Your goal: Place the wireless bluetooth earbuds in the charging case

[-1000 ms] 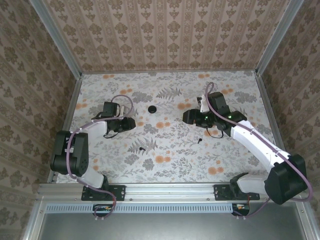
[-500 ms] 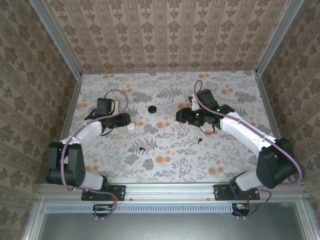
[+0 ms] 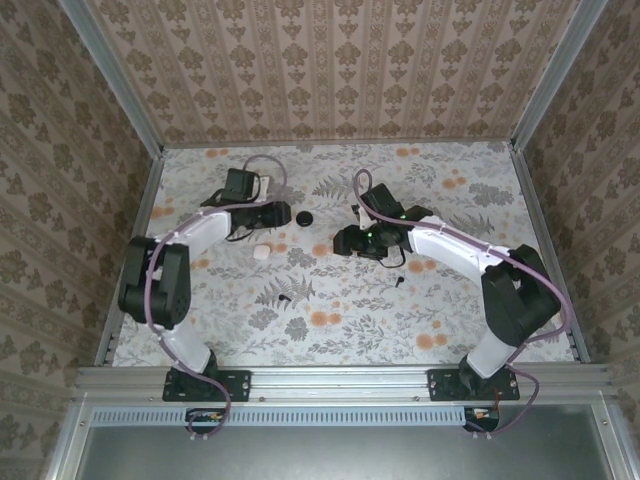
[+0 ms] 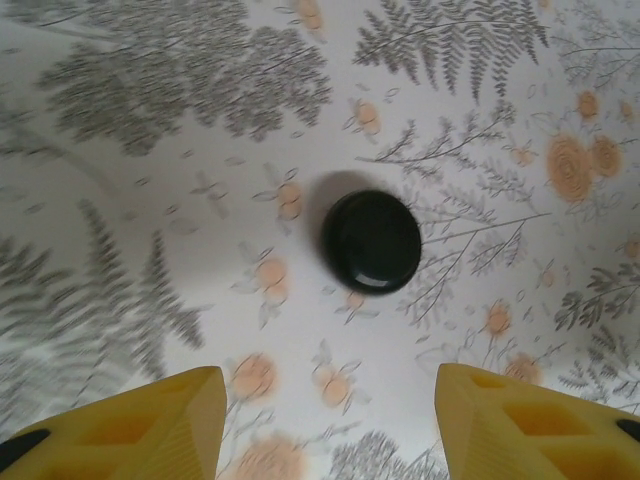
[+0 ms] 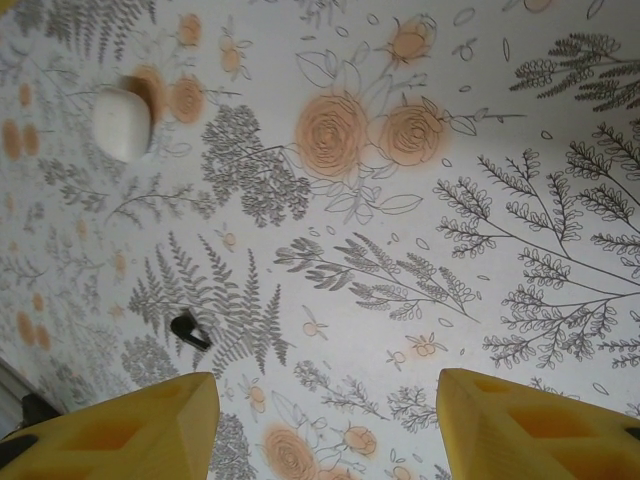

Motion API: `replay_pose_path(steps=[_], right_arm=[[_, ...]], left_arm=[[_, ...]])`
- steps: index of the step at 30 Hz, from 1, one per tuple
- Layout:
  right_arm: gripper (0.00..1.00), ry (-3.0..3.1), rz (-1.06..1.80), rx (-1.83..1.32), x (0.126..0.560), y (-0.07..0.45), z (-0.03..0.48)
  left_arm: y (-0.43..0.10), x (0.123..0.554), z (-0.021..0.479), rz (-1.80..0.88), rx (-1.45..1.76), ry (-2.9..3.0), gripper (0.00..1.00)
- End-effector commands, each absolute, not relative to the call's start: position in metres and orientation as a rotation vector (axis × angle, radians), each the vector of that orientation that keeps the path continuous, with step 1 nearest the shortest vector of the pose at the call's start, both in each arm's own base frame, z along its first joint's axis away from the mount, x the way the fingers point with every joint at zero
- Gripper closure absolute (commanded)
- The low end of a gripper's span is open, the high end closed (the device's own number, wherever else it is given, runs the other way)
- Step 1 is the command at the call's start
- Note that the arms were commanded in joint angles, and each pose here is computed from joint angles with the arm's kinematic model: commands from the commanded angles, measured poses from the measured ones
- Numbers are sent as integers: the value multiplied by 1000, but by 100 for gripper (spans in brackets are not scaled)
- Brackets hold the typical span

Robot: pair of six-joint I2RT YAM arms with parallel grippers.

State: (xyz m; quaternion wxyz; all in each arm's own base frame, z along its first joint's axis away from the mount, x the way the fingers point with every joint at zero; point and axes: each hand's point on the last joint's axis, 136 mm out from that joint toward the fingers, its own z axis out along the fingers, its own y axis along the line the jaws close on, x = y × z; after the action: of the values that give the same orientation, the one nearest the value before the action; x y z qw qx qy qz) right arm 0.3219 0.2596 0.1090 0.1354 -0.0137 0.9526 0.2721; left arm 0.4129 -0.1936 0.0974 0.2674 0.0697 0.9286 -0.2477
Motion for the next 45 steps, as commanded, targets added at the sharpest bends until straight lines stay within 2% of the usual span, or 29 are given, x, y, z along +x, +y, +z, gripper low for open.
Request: replay_pose_path(steps=[1, 11, 18, 31, 37, 45], right_arm=[[40, 2794, 793, -17, 323, 263, 107], [39, 2848, 773, -13, 321, 264, 93], [39, 2864, 751, -31, 311, 257, 91], [38, 2857, 674, -54, 304, 241, 96], [37, 2817, 498, -236, 339, 242, 119], [36, 2693, 431, -531, 405, 282, 121]], left_arm=[[-216, 427, 102, -770, 202, 2480, 43], [-251, 444, 72, -929, 203, 2520, 51], [-266, 440, 53, -950, 212, 2552, 52], [-277, 410, 52, -933, 256, 2582, 57], [-246, 405, 83, -811, 247, 2520, 55], [-192, 407, 122, -731, 151, 2429, 53]])
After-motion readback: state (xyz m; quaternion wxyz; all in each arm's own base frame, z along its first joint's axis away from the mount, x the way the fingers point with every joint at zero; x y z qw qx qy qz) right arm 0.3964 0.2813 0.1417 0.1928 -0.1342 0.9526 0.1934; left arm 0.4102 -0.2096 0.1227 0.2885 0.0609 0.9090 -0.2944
